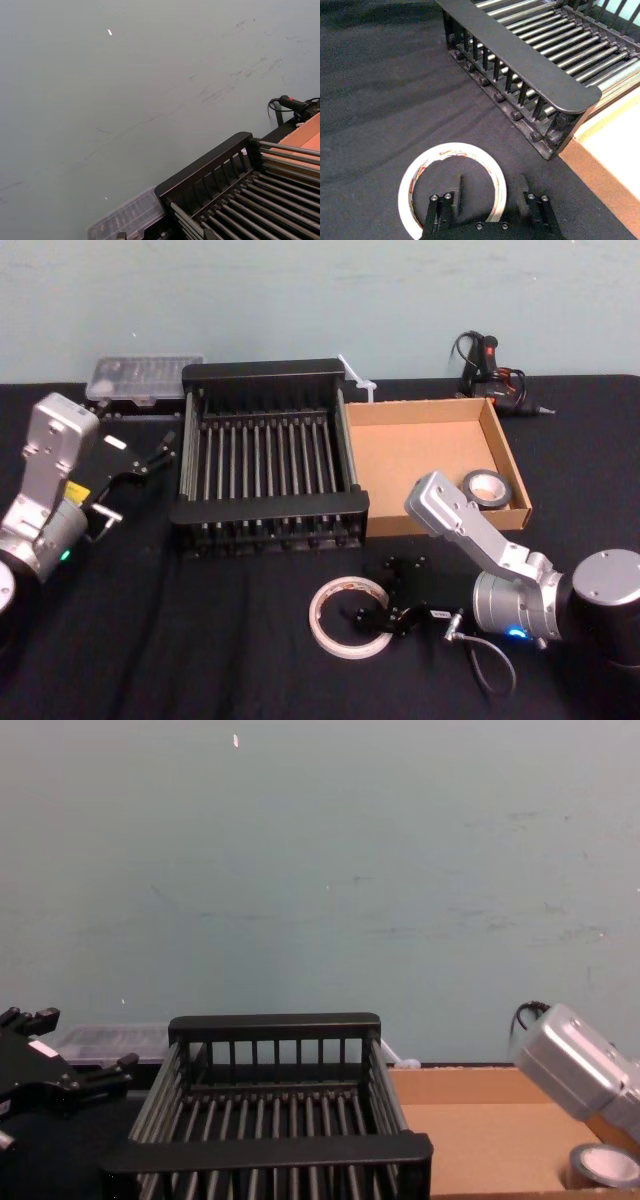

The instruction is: Pick up the white tape and place it into the black box , Pick up the silver tape and place it into the brown box.

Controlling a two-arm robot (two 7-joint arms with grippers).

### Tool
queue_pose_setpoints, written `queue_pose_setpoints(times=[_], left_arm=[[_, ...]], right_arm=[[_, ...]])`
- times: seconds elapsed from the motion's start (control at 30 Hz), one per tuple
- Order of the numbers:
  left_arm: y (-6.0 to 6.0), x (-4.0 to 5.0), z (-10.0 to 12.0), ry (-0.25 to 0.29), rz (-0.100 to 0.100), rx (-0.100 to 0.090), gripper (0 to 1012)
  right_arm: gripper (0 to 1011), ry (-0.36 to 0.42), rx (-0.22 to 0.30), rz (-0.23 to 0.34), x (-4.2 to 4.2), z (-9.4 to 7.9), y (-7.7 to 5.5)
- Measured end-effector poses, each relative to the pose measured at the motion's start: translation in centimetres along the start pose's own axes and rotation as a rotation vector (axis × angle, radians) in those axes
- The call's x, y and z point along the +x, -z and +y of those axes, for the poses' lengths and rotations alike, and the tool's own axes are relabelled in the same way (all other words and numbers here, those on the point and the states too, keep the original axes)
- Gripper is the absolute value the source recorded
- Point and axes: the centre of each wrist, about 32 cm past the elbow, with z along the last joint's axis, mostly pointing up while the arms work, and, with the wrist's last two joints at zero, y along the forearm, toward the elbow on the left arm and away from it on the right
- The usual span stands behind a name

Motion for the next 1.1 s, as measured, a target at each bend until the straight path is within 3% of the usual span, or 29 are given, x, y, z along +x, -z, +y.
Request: queue_pose_setpoints(times=[0.63,1.1], left_arm=[[0.0,0.0,0.0,0.0,0.0,0.0,1001],[0.0,0.0,0.0,0.0,0.0,0.0,1001]], right_arm=[[107,0.0,0.0,0.0,0.0,0.0,0.0],[101,0.0,0.0,0.0,0.0,0.0,0.0]])
